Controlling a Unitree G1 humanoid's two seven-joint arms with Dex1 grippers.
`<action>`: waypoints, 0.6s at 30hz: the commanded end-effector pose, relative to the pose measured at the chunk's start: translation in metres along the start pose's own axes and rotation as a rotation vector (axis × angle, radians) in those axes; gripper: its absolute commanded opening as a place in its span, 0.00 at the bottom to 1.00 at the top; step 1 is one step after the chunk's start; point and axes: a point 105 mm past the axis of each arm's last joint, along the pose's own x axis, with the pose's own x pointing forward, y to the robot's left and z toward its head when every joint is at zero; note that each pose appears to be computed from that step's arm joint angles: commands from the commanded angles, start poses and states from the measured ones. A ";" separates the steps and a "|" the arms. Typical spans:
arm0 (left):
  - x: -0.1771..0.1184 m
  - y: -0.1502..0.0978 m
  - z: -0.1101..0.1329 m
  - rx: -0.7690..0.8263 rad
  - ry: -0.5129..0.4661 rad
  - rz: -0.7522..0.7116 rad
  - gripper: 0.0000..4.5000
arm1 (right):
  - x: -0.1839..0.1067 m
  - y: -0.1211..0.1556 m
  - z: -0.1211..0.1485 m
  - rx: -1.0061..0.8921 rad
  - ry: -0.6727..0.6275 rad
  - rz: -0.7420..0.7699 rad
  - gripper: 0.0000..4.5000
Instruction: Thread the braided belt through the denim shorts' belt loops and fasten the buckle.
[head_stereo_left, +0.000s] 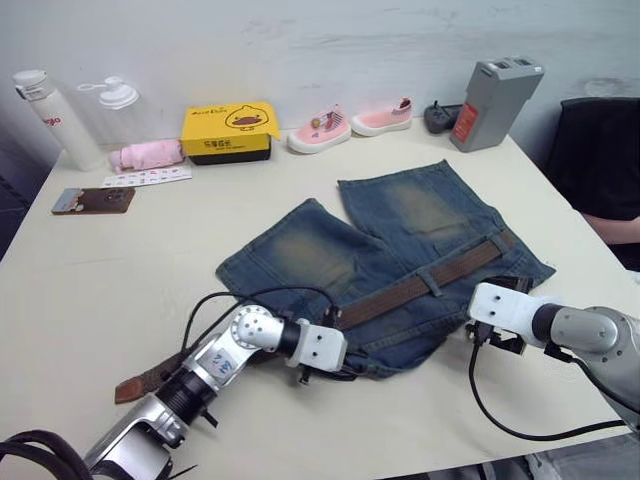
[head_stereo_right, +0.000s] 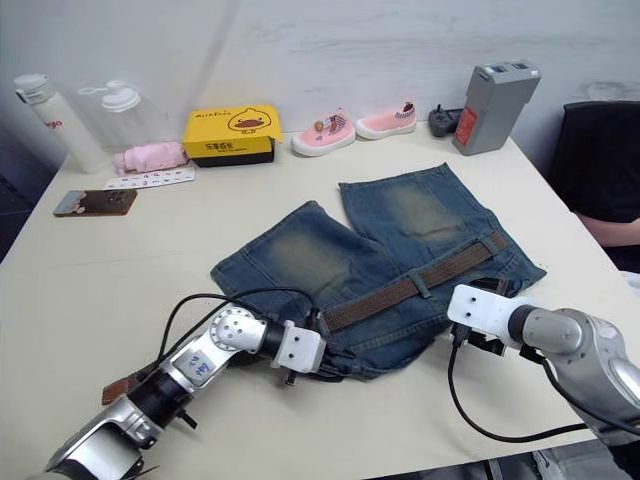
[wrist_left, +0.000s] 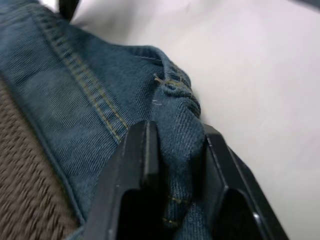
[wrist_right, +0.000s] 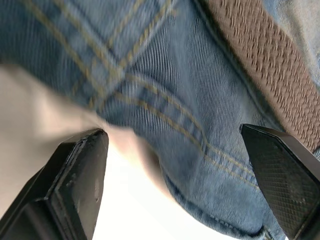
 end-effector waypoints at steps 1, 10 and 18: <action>-0.053 0.003 -0.033 0.009 0.165 0.060 0.30 | -0.003 0.003 0.008 -0.013 -0.034 0.018 1.00; -0.102 -0.008 -0.038 0.085 0.222 0.063 0.30 | 0.015 0.022 0.017 -0.084 -0.056 0.028 1.00; -0.108 -0.006 -0.051 0.068 0.265 0.104 0.29 | 0.031 0.024 0.028 -0.051 -0.058 0.011 0.71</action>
